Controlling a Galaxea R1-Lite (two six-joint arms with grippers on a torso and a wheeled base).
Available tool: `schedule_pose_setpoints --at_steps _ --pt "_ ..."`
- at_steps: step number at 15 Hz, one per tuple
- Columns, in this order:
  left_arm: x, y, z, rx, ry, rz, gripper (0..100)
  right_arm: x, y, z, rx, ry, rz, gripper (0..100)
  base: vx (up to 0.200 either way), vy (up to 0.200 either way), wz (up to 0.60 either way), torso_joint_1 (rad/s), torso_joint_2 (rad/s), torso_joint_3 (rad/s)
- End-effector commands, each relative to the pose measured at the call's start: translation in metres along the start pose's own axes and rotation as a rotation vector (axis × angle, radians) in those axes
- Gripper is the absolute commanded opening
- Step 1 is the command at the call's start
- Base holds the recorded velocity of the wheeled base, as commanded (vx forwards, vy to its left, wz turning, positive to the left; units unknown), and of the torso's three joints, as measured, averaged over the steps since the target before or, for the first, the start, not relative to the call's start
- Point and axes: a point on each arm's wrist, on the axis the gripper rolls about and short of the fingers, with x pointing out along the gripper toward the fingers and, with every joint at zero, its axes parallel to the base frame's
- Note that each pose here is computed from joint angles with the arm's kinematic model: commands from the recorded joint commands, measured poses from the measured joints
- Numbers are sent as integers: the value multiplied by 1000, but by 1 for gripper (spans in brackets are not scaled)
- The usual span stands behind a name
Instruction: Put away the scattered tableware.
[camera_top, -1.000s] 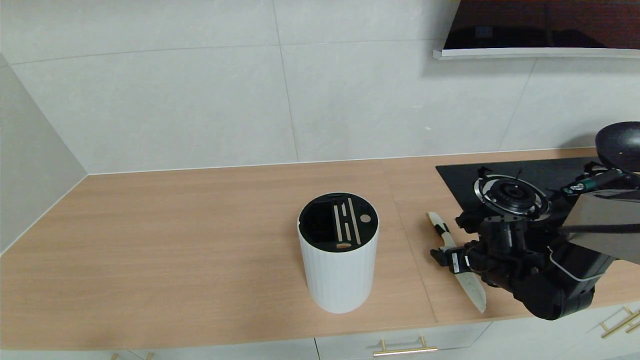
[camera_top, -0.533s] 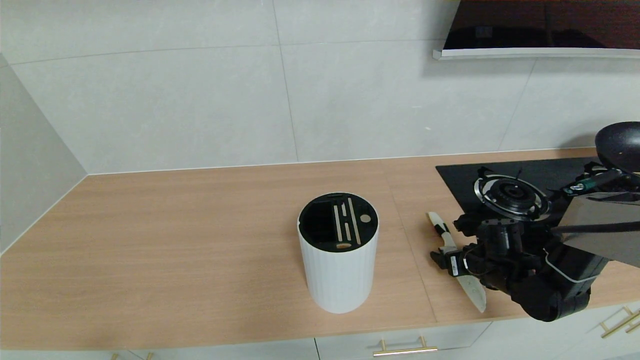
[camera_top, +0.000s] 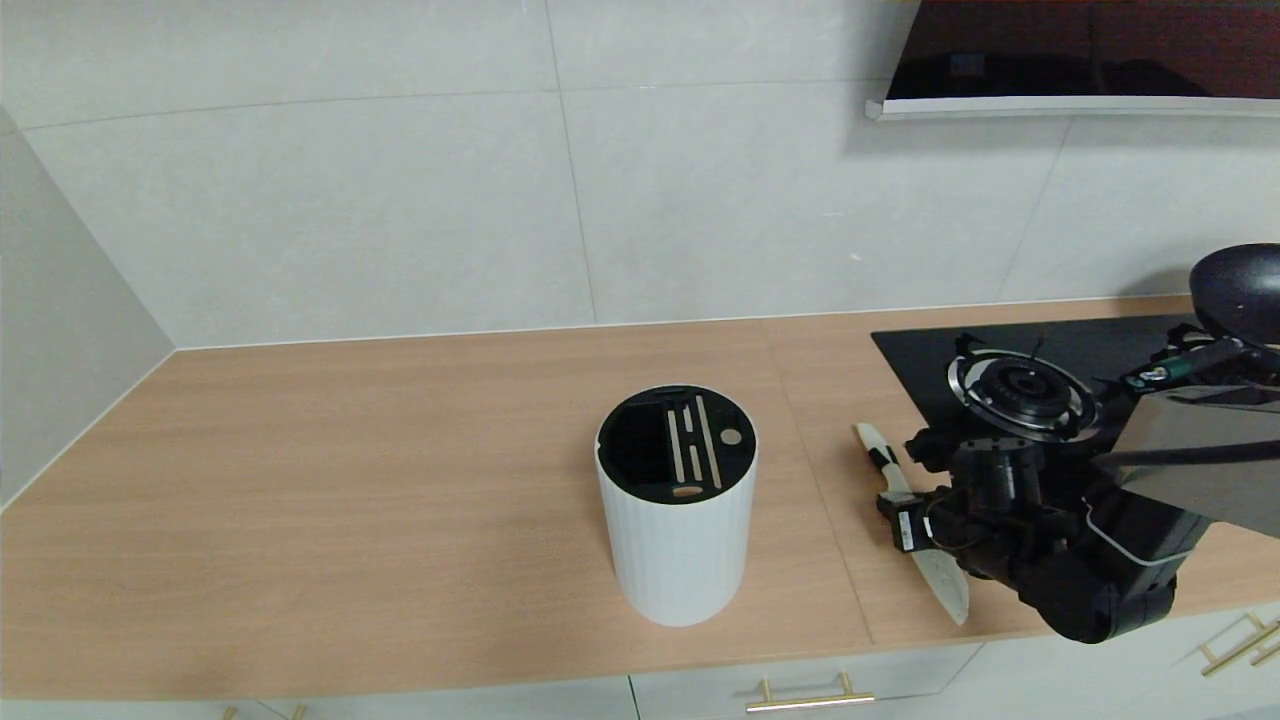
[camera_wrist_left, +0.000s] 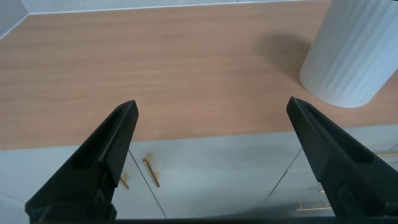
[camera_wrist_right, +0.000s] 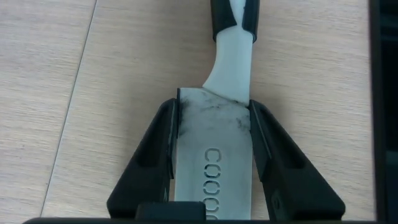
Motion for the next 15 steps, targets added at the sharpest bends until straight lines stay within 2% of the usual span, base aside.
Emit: schedule_pose_setpoints --at_steps 1,4,6,9,10,11,12,13,15 --pt "0 0 0 0 0 1 100 -6 -1 10 5 -34 -10 0 0 0 0 0 0 0" --pt "0 0 0 4 0 1 100 -25 -4 32 15 -98 -14 0 0 0 0 0 0 0" --pt "0 0 0 29 1 -1 100 -47 -7 57 31 -185 -22 0 0 0 0 0 0 0" --pt "0 0 1 14 -5 -2 100 -90 -4 92 66 -259 3 0 0 0 0 0 0 0" --pt "-3 0 9 14 -34 -13 100 -107 -6 108 73 -284 5 0 0 0 0 0 0 0" --pt "-14 -1 42 8 -122 -63 100 -129 -9 135 76 -322 8 0 0 0 0 0 0 0" --pt "-19 -1 67 2 -118 -128 100 -147 -8 158 77 -357 19 0 0 0 0 0 0 0" --pt "-14 -2 95 1 -60 -219 100 -167 -3 181 74 -393 44 0 0 0 0 0 0 0" --pt "15 -7 148 -12 28 -449 100 -196 5 203 69 -469 97 0 0 0 0 0 0 0"
